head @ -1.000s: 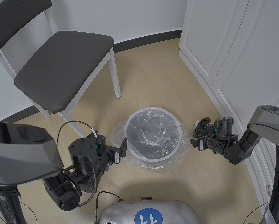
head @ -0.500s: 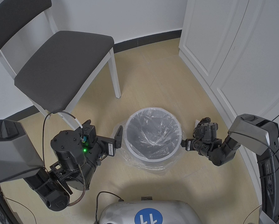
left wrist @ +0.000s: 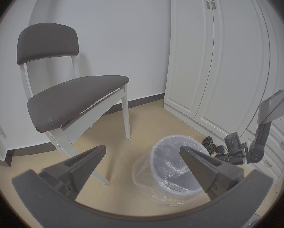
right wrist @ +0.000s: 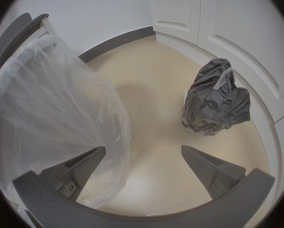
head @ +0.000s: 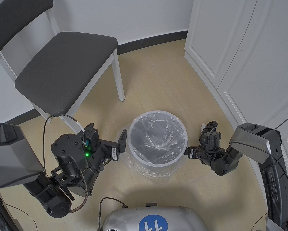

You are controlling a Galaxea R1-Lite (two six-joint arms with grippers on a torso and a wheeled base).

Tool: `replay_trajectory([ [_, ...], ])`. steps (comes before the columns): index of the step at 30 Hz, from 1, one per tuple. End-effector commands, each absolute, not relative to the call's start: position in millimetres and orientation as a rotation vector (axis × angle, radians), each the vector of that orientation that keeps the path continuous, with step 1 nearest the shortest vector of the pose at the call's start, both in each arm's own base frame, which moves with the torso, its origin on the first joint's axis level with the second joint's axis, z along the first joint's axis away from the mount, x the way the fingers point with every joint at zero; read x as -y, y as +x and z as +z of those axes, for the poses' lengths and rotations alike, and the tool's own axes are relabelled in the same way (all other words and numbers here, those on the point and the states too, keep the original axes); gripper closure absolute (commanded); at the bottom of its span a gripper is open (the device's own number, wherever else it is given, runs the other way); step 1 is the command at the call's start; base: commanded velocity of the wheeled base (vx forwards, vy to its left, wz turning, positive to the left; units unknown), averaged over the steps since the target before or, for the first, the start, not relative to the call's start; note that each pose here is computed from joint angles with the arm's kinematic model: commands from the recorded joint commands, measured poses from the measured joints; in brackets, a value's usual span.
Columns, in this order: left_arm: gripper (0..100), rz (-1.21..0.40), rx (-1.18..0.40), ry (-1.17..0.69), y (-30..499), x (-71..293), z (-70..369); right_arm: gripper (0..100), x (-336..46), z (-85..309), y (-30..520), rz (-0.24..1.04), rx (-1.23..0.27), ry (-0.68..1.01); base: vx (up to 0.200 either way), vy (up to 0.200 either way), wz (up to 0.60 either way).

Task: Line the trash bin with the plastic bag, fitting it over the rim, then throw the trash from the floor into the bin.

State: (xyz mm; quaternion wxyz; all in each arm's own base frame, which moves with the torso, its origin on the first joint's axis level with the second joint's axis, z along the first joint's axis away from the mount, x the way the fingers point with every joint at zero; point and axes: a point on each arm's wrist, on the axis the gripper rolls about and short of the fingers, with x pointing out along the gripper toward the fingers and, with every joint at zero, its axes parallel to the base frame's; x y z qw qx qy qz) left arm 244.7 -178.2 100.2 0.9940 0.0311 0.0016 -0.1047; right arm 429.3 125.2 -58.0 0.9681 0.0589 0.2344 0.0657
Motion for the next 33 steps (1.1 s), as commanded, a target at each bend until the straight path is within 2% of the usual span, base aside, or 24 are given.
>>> replay_trajectory([
  [1,0,-0.210,-0.006,0.064,245,178,99,0,-119,-26,414,0.138,-0.466,0.071,0.000,0.000,0.00],
  [4,0,-0.212,-0.009,0.068,244,178,99,0,-109,-2,397,0.152,-0.462,-0.029,0.000,0.000,0.00],
  [9,0,-0.215,-0.019,0.074,244,179,96,0,-93,36,373,0.149,-0.426,-0.101,0.000,0.000,0.00],
  [14,0,-0.216,-0.024,0.074,244,179,94,0,-83,45,373,0.121,-0.396,-0.135,0.000,0.000,0.00],
  [22,0,-0.214,-0.025,0.075,244,179,94,0,-88,14,392,0.077,-0.436,-0.150,0.000,0.000,0.00],
  [27,0,-0.213,-0.027,0.075,244,178,93,0,-87,-28,402,0.053,-0.522,-0.178,0.000,0.000,0.00],
  [33,0,-0.212,-0.024,0.072,243,177,95,0,-84,-37,407,0.047,-0.580,-0.180,0.000,0.000,0.00],
])
